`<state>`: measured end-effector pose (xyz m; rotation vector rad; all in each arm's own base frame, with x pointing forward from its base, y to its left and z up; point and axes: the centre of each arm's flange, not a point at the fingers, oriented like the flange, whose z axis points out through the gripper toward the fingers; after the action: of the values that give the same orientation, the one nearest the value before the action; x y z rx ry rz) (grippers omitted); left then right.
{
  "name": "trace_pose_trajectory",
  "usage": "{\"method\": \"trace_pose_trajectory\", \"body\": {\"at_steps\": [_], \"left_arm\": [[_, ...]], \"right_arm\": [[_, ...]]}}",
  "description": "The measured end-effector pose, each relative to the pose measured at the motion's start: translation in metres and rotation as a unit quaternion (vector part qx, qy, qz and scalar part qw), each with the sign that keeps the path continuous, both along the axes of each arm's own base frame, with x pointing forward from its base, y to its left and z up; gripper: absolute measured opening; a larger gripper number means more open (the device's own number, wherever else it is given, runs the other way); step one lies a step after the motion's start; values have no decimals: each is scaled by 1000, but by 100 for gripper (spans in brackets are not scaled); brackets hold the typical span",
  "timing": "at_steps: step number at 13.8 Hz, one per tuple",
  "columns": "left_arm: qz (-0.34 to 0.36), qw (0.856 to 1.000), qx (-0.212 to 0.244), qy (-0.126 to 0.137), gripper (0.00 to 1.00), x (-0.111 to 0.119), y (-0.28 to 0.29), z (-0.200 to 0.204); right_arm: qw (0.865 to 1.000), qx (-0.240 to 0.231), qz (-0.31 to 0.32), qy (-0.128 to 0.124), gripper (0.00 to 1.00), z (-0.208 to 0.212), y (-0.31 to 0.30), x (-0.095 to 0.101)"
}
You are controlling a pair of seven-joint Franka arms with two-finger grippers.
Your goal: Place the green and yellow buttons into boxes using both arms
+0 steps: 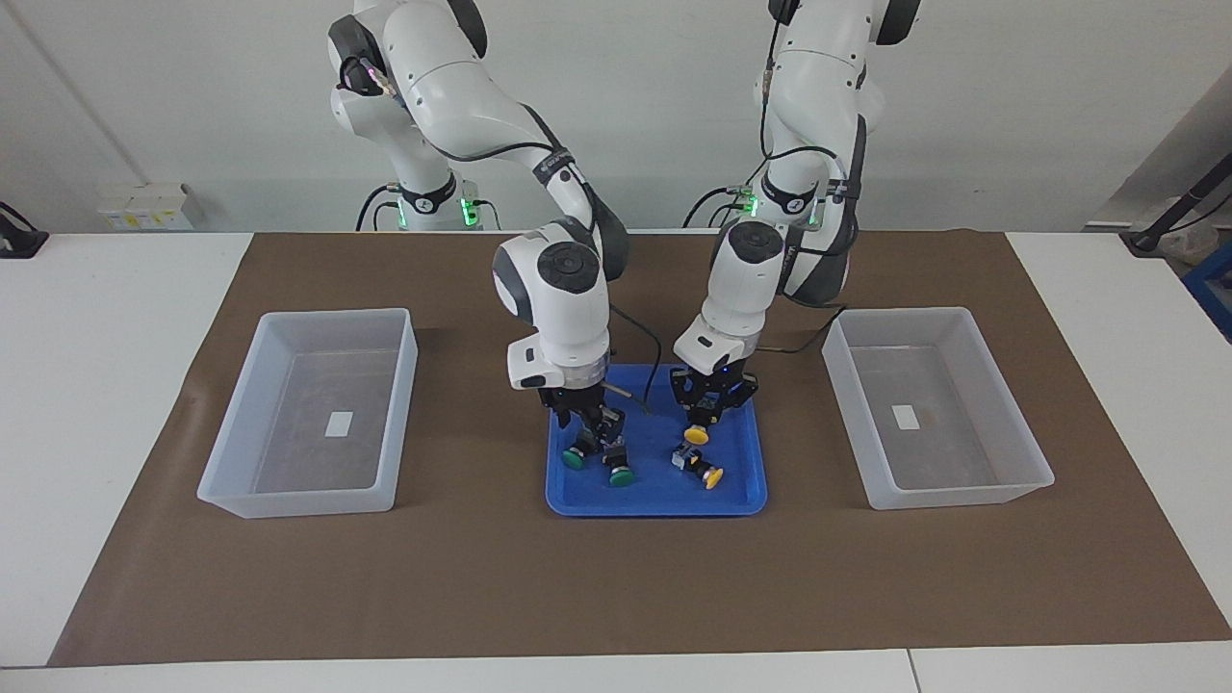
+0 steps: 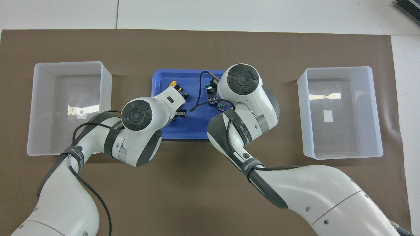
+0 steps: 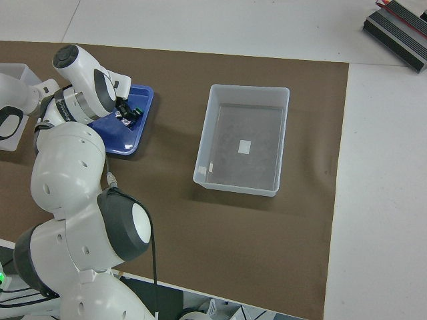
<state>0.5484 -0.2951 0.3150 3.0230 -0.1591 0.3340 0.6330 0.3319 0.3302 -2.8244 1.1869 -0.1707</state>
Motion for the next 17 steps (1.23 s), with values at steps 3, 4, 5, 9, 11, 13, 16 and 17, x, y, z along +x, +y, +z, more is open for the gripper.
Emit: {"method": "trace_pose_trajectory", "body": {"at_steps": [3, 4, 5, 9, 11, 13, 16, 17], "left_arm": [[15, 1000, -11, -25, 42, 22, 10, 24], [23, 999, -14, -32, 42, 31, 17, 33], [30, 999, -15, -35, 42, 39, 24, 43], [60, 998, -5, -19, 42, 70, 62, 102], [66, 998, 1, -8, 42, 76, 80, 128], [64, 998, 9, 2, 42, 78, 99, 148], [51, 998, 23, 22, 42, 74, 138, 177], [44, 998, 27, 24, 42, 72, 155, 191]], "right_arm": [[1000, -1, -18, 7, 70, -11, -1, 1], [1000, 0, -28, 7, 70, -12, -3, 1], [999, 0, -33, 8, 70, -13, -5, 2], [999, 1, -40, 12, 69, -24, -8, -1], [999, 5, -46, 11, 68, -28, -8, -2], [999, 5, -46, 12, 44, -29, -8, -2], [999, 5, -42, 11, 32, -29, -3, -5], [999, 6, -40, 11, 32, -28, -1, -6]]}}
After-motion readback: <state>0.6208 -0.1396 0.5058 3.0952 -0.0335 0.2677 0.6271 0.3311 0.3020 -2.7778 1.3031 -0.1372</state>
